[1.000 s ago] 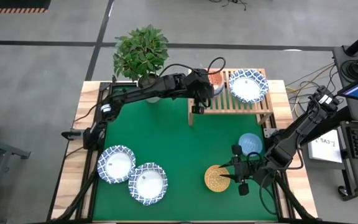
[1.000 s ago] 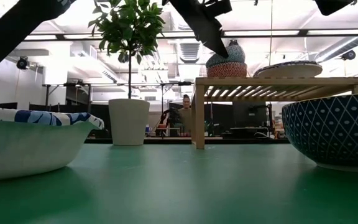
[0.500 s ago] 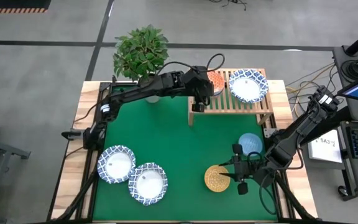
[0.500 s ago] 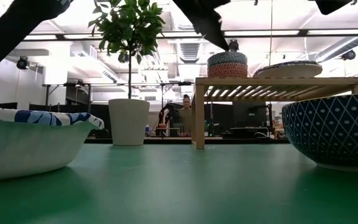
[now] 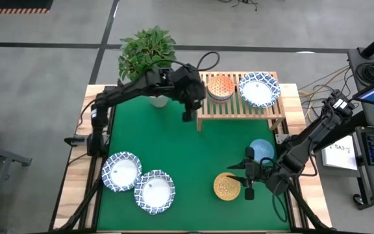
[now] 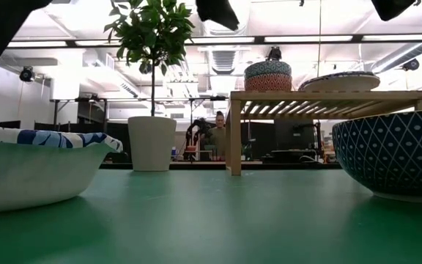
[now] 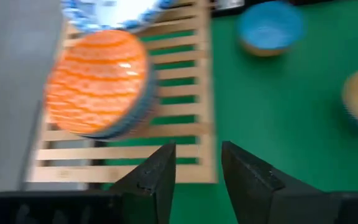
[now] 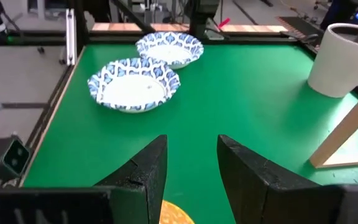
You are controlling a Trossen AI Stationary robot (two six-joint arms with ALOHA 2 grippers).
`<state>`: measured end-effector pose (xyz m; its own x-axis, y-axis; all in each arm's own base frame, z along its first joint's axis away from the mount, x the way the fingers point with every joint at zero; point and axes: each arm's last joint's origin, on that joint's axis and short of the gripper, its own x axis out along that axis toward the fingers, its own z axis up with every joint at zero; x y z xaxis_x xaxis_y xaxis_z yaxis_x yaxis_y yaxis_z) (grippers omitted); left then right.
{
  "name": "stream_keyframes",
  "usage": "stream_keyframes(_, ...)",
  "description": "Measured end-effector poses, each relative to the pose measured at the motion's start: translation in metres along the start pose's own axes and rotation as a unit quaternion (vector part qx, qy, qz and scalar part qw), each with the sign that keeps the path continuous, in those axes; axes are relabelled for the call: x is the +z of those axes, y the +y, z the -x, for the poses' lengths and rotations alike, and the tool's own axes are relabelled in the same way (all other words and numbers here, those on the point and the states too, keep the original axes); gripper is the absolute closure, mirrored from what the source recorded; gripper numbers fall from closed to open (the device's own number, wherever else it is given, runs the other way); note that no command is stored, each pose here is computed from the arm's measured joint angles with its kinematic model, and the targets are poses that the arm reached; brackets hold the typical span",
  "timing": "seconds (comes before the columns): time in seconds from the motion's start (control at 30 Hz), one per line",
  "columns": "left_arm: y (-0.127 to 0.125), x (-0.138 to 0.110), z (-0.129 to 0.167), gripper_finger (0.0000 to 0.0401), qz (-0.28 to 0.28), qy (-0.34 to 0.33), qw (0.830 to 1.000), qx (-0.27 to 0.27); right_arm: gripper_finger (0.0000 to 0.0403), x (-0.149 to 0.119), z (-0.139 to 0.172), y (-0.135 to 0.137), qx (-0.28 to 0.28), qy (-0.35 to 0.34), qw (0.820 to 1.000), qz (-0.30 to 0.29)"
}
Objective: Place and stack bowls onto a shelf
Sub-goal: Stack the yellow patterned bowl on top of the yellow patterned bowl on the shelf
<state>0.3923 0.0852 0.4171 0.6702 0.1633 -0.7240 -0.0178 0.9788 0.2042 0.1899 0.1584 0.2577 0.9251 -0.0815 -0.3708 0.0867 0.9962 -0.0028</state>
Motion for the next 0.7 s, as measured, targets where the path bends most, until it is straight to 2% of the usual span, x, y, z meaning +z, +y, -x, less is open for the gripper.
stream_keyframes(0.13, -0.01, -0.003, 0.019, 0.0307, 0.011, -0.001, 0.998, -0.056, 0.0273, -0.001, -0.001, 0.001, 0.003, -0.015, 1.0, -0.024)
stream_keyframes(0.43, -0.047, -0.012, 0.059, 0.0333, 0.009, 0.006, 0.995, -0.097, 0.0273, 0.0, -0.002, 0.001, 0.001, -0.031, 0.995, -0.094)
stream_keyframes(0.57, -0.068, -0.025, 0.07, 0.0339, 0.01, -0.021, 0.994, -0.111, 0.0273, 0.0, -0.002, 0.001, 0.003, -0.03, 0.991, -0.129)
stream_keyframes(0.7, -0.087, -0.048, 0.079, 0.034, 0.023, -0.071, 0.989, -0.125, 0.0273, 0.0, -0.002, 0.001, 0.009, -0.027, 0.984, -0.173)
